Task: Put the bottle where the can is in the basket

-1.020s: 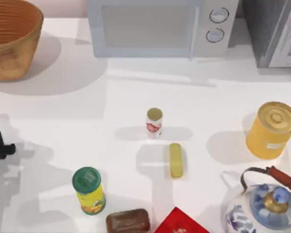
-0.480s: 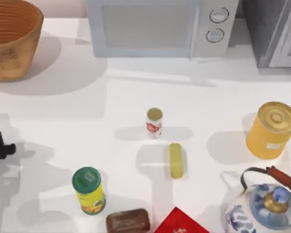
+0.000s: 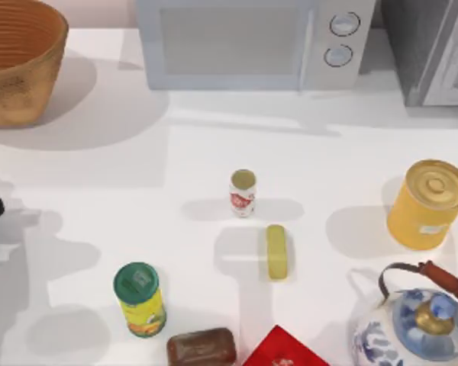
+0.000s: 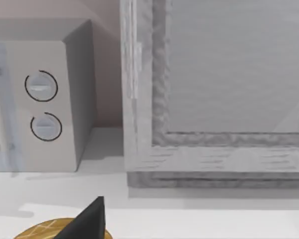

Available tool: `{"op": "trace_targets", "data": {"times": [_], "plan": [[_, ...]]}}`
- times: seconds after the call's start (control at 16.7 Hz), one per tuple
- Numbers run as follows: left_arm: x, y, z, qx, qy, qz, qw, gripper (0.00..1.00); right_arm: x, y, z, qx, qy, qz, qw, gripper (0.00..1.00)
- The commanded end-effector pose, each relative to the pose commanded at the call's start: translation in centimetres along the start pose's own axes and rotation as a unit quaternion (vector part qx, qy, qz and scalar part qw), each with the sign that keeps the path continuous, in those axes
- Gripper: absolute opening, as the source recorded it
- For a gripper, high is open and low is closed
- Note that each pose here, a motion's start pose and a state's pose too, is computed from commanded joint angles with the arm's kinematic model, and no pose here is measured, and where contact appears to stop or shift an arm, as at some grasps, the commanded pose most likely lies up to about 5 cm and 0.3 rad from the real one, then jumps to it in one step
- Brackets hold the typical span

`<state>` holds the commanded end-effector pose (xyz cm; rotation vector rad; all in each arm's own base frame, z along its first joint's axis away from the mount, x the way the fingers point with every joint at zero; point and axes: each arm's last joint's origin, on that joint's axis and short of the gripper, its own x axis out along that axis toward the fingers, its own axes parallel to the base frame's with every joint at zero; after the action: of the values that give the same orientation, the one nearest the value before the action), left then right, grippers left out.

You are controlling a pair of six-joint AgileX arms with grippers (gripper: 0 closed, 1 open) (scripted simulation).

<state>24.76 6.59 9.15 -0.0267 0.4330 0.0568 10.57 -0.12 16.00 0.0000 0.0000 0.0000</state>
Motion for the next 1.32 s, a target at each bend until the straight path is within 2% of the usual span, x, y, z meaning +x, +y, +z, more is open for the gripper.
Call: {"op": "trace_targets", "data": {"times": [0.24, 0.42, 0.54, 0.72, 0.9, 1.08, 1.32], "plan": [[1.6, 3.8, 4.4, -0.019, 0.014, 0.048, 0.999, 0.00, 0.0, 0.0, 0.0, 0.000, 0.000, 0.000, 1.000, 1.00], [2.1, 6.3, 9.8, -0.019, 0.002, 0.072, 0.997, 0.00, 0.0, 0.0, 0.0, 0.000, 0.000, 0.000, 1.000, 1.00], [2.3, 6.9, 14.1, -0.011, -0.015, 0.074, 0.997, 0.00, 0.0, 0.0, 0.0, 0.000, 0.000, 0.000, 1.000, 1.00], [2.7, 5.6, 20.3, 0.005, -0.042, 0.048, 0.998, 0.00, 0.0, 0.0, 0.0, 0.000, 0.000, 0.000, 1.000, 1.00], [3.3, 2.7, 24.7, 0.017, -0.057, 0.004, 0.998, 0.00, 0.0, 0.0, 0.0, 0.000, 0.000, 0.000, 1.000, 1.00], [3.7, 0.1, 26.8, 0.023, -0.058, -0.032, 0.998, 0.00, 0.0, 0.0, 0.0, 0.000, 0.000, 0.000, 1.000, 1.00], [3.8, -0.3, 27.0, 0.024, -0.057, -0.038, 0.997, 0.00, 0.0, 0.0, 0.0, 0.000, 0.000, 0.000, 1.000, 1.00]]}}
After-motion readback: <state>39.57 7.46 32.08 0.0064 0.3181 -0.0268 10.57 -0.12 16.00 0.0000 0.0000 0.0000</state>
